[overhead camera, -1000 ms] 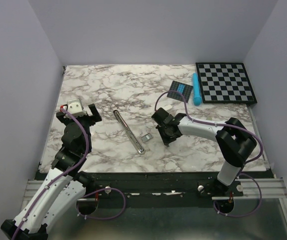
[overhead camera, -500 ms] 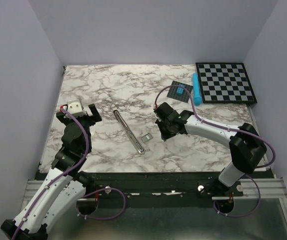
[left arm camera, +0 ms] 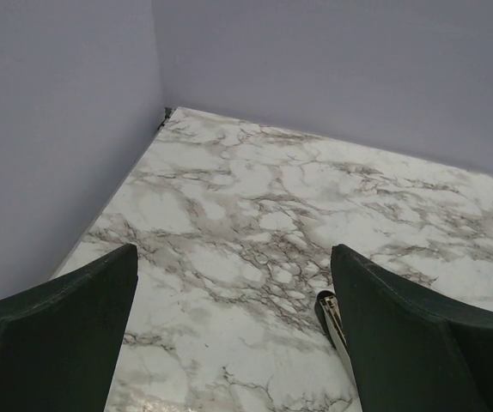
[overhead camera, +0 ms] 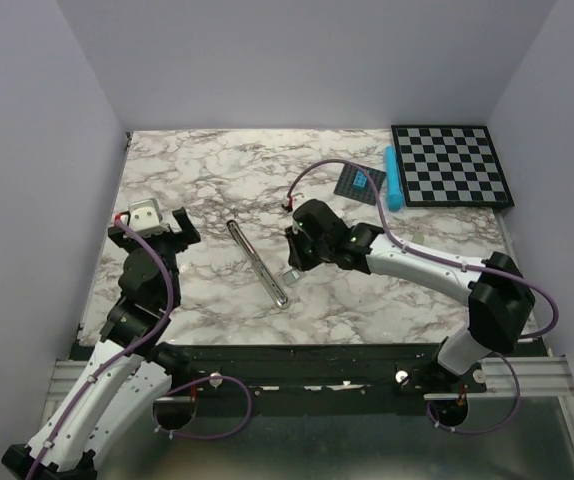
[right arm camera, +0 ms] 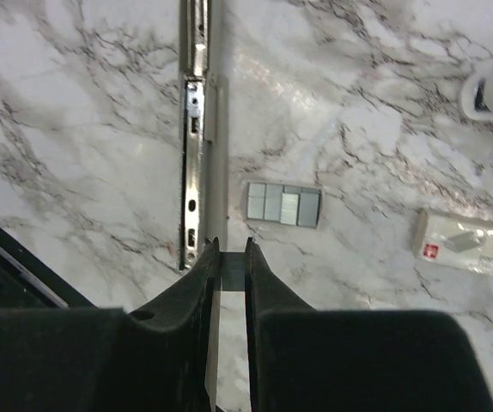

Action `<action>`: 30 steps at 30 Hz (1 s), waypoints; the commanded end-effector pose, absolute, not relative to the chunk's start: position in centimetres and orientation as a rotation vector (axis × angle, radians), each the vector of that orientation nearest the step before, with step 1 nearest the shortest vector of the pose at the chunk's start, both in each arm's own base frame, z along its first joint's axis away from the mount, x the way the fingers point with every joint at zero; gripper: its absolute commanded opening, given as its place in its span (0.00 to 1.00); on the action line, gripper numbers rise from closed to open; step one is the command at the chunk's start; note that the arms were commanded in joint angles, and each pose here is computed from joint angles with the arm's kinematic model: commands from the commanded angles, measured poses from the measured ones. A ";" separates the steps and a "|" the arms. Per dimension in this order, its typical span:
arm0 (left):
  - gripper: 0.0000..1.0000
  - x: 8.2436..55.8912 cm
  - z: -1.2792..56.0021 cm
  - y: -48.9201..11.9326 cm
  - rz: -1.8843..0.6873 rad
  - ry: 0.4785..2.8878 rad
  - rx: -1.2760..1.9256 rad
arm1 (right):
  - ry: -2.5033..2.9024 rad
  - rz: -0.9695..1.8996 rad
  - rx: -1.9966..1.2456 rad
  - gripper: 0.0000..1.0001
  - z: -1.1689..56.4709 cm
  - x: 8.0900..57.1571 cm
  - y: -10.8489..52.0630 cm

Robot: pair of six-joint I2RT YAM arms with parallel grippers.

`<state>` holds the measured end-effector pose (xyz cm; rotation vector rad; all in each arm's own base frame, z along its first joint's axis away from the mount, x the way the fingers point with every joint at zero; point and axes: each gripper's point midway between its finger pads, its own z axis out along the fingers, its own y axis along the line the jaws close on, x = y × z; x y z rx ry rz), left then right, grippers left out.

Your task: Load the staples into the stapler

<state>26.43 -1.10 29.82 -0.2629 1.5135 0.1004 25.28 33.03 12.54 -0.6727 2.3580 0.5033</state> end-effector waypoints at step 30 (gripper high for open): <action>0.99 26.2 30.0 0.1 0.119 1.490 -0.306 | 2.260 0.443 -0.747 0.16 6.5 24.8 40.0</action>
